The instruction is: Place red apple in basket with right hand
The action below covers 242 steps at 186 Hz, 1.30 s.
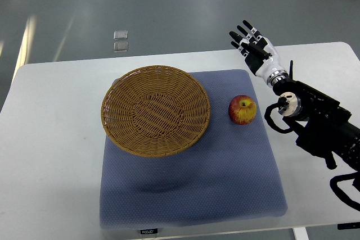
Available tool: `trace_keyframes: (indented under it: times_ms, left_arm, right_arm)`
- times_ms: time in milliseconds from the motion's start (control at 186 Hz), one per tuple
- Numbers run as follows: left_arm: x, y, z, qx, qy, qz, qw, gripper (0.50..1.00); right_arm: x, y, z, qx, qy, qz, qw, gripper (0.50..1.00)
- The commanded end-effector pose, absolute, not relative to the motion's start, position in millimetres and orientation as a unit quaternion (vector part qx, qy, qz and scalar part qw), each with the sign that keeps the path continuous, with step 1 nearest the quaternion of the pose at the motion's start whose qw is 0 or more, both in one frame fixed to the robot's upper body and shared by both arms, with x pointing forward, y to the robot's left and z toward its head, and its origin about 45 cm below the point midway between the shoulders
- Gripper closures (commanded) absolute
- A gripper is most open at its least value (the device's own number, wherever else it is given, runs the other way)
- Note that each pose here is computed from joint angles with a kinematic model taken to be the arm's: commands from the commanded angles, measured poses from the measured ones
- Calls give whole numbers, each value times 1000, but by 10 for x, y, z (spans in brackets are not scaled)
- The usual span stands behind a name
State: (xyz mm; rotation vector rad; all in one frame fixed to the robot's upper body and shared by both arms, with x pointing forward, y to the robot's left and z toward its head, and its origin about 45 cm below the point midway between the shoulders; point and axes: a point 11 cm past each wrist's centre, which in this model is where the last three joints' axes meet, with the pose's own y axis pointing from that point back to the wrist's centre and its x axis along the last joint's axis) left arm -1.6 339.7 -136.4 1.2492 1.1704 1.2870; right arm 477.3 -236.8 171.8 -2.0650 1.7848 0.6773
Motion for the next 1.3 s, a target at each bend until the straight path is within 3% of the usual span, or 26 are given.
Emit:
trace_keyframes:
  times_ms: [0, 997, 1196, 1292]
  left_arm:
    - [-16, 3395, -1364, 512, 480, 527, 480, 500]
    - [-86, 3418, -1364, 518, 480, 525, 475, 500]
    - [-86, 3418, -1364, 518, 480, 525, 475, 500]
    - [-95, 3418, -1364, 518, 480, 524, 475, 500]
  right_arm:
    - [4772, -2370, 1717, -723, 627, 239, 166, 579]
    - [4791, -2433, 1729, -722, 640, 223, 142, 579]
    - [4818, -2375, 1866, -772, 606, 164, 96, 579]
    - [4764, -2285, 1916, -827, 556, 78, 13, 579]
